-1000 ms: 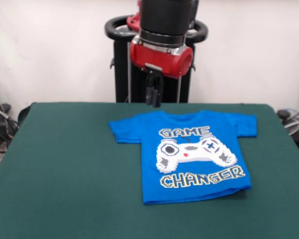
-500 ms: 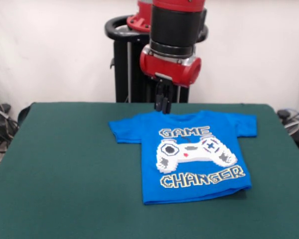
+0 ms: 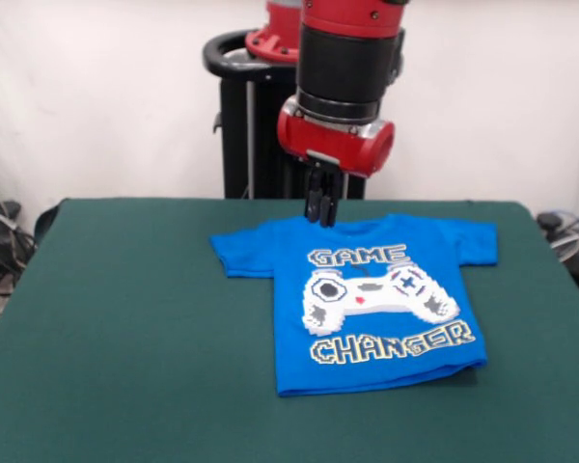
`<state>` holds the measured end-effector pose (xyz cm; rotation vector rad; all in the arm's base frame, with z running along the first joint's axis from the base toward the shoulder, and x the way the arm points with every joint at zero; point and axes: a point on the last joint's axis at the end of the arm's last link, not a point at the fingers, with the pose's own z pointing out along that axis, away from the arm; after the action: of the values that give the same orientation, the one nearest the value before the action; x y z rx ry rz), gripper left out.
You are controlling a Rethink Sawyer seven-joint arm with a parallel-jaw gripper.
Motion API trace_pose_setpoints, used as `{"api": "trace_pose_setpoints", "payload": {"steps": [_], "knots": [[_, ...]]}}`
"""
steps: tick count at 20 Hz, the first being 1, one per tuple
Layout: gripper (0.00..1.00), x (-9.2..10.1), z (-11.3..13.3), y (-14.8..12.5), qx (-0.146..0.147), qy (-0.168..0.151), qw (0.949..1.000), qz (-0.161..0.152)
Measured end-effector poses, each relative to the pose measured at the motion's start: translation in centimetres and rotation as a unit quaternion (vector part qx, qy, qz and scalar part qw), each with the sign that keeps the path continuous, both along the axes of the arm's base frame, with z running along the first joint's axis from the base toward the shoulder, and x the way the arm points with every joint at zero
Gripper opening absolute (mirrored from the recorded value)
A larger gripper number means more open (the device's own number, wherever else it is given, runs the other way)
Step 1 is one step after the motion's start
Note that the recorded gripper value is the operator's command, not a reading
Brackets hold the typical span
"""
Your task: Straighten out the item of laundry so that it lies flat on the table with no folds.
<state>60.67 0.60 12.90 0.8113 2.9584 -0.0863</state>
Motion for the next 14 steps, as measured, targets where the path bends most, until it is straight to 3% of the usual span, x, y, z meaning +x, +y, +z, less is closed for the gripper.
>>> {"api": "trace_pose_setpoints", "payload": {"steps": [14], "knots": [[0.0, -1.8, -1.5, 0.6, -0.022, 0.004, 0.9991, 0.036]]}}
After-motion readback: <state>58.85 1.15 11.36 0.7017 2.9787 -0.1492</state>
